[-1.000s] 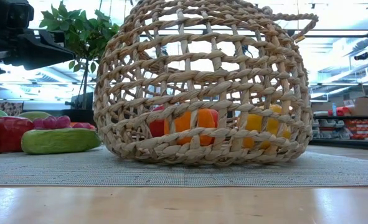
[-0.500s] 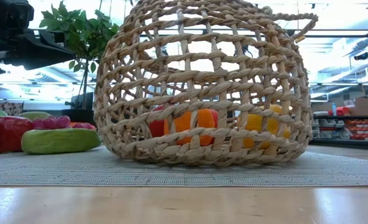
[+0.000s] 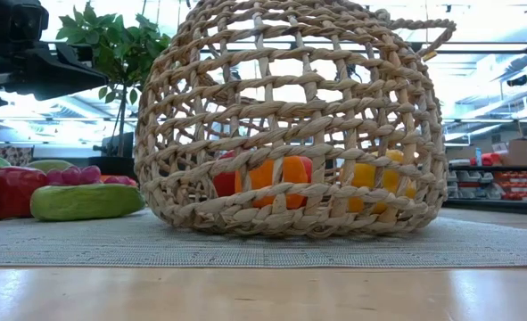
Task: Build produce basket
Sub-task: Put the red pomegranate into the brown basket
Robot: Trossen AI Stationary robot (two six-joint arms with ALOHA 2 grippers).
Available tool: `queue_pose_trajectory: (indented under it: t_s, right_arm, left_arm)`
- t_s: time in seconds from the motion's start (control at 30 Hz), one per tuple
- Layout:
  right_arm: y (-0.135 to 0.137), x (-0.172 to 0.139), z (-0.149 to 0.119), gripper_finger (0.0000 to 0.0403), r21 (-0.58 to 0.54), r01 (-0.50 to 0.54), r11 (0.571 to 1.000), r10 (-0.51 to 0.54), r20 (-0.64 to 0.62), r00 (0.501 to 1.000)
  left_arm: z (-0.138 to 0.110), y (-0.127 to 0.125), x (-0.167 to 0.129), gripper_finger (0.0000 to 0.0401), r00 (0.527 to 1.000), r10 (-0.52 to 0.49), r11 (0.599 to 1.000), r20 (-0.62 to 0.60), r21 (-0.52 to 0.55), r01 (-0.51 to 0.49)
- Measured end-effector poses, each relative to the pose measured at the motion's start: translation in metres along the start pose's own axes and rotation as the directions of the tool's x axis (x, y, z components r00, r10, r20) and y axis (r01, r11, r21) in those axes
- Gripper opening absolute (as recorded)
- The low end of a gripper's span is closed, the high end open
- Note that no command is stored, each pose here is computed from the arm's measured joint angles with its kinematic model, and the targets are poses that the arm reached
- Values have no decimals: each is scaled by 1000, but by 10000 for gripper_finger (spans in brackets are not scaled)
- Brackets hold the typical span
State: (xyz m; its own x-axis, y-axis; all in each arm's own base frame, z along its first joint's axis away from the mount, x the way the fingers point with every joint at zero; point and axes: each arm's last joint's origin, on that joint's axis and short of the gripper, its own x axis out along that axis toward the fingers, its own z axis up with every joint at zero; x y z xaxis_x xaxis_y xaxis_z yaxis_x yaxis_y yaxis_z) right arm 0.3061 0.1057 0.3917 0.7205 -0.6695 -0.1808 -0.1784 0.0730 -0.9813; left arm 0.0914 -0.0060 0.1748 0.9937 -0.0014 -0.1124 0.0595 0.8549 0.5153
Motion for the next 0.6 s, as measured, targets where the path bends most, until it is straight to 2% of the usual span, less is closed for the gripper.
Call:
queue_pose_trajectory:
  t_s: [0.1, 0.2, 0.33, 0.47, 0.6]
  right_arm:
    - [-3, 0, -4, 355, 188, -2, 982, 1, 9, 1000]
    - [-9, 0, -12, 355, 358, -32, 933, 12, 58, 998]
    - [-18, -1, -25, 355, 504, -122, 855, 39, 172, 984]
    - [-25, -2, -40, 355, 619, -239, 748, 75, 279, 957]
    - [-24, 3, -53, 355, 700, -382, 603, 144, 376, 915]
  left_arm:
    - [0, 0, 0, 32, 1000, 0, 1000, 0, 0, 0]
    - [0, 0, 0, 35, 1000, 0, 1000, 0, 0, 0]
    - [0, 0, 0, 35, 1000, 0, 1000, 0, 0, 0]
    - [0, 0, 0, 30, 1000, 0, 1000, 0, 0, 0]
    - [0, 0, 0, 28, 1000, 0, 1000, 0, 0, 0]
